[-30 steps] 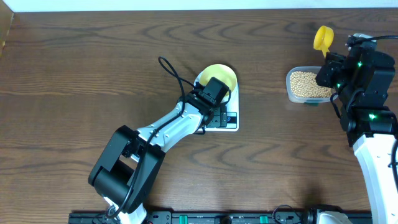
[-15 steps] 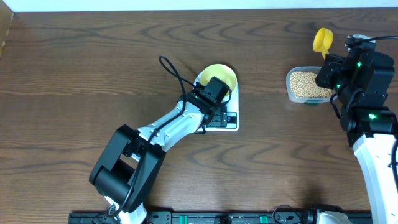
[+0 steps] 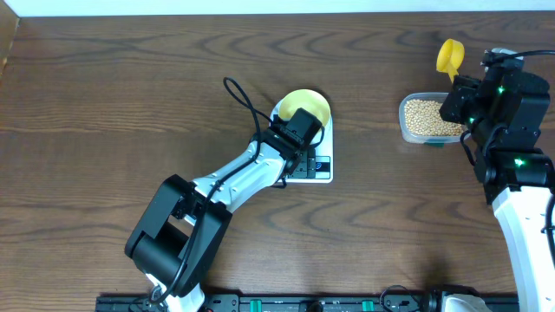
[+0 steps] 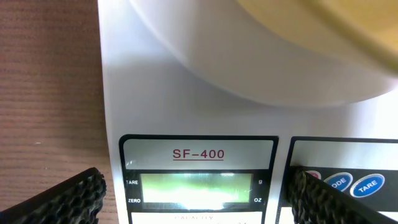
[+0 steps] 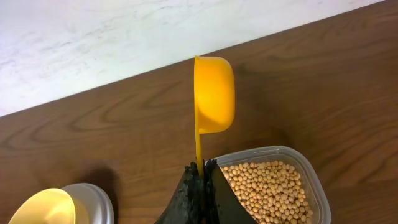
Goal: Scoop item into bowl and weigh 50g on scale
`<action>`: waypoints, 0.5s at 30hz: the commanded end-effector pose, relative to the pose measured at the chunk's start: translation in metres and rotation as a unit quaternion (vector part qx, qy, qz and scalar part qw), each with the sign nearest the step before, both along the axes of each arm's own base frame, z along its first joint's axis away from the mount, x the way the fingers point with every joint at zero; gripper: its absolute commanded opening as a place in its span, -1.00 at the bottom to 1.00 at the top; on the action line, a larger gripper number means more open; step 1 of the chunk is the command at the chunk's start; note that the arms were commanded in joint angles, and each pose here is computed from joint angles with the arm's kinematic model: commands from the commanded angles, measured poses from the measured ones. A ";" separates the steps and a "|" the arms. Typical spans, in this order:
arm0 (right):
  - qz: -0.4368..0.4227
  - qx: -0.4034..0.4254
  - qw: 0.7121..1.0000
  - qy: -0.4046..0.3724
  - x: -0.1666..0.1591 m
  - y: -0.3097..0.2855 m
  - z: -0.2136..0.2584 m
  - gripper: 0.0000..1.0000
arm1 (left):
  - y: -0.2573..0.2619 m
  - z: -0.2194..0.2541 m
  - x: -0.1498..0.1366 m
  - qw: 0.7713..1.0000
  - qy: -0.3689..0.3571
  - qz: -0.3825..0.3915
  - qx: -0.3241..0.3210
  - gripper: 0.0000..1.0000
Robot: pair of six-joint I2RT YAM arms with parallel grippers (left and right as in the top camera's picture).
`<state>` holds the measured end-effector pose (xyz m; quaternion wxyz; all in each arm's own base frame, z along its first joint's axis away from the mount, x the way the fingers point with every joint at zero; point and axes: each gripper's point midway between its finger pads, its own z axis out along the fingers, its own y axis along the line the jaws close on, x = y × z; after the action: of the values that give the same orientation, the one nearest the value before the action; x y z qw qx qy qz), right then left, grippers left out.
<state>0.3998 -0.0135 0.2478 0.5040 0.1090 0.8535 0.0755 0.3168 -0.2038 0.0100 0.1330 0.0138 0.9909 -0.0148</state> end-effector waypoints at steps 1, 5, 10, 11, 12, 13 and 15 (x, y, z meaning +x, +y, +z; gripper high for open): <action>0.000 -0.005 1.000 -0.003 0.001 -0.002 0.004 -0.97 | 0.036 -0.039 -0.018 0.996 0.038 0.007 0.085 0.93; 0.000 -0.005 1.000 -0.003 0.001 -0.002 0.003 -0.97 | 0.031 -0.022 -0.010 0.998 0.016 0.008 0.068 0.93; 0.000 -0.005 1.000 -0.002 0.001 -0.002 0.003 -0.97 | 0.024 0.009 -0.002 0.999 -0.022 0.010 0.040 0.93; 0.000 -0.005 1.000 -0.002 0.001 -0.002 0.003 -0.98 | 0.024 0.012 -0.001 0.999 -0.025 0.010 0.038 0.93; 0.000 -0.005 1.000 -0.002 0.001 -0.002 0.003 -0.97 | 0.024 0.013 -0.001 0.999 -0.026 0.010 0.037 0.93; 0.000 -0.005 1.000 -0.002 0.001 -0.002 0.003 -0.97 | 0.024 0.013 -0.001 0.999 -0.026 0.010 0.037 0.93; 0.000 -0.005 1.000 -0.003 0.001 -0.002 0.004 -0.98 | 0.023 0.012 -0.002 0.999 -0.024 0.009 0.034 0.93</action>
<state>0.3995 -0.0135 0.2471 0.5027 0.1092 0.8542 0.0754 0.3138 -0.1889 0.0184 0.1471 0.0099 0.9890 0.0099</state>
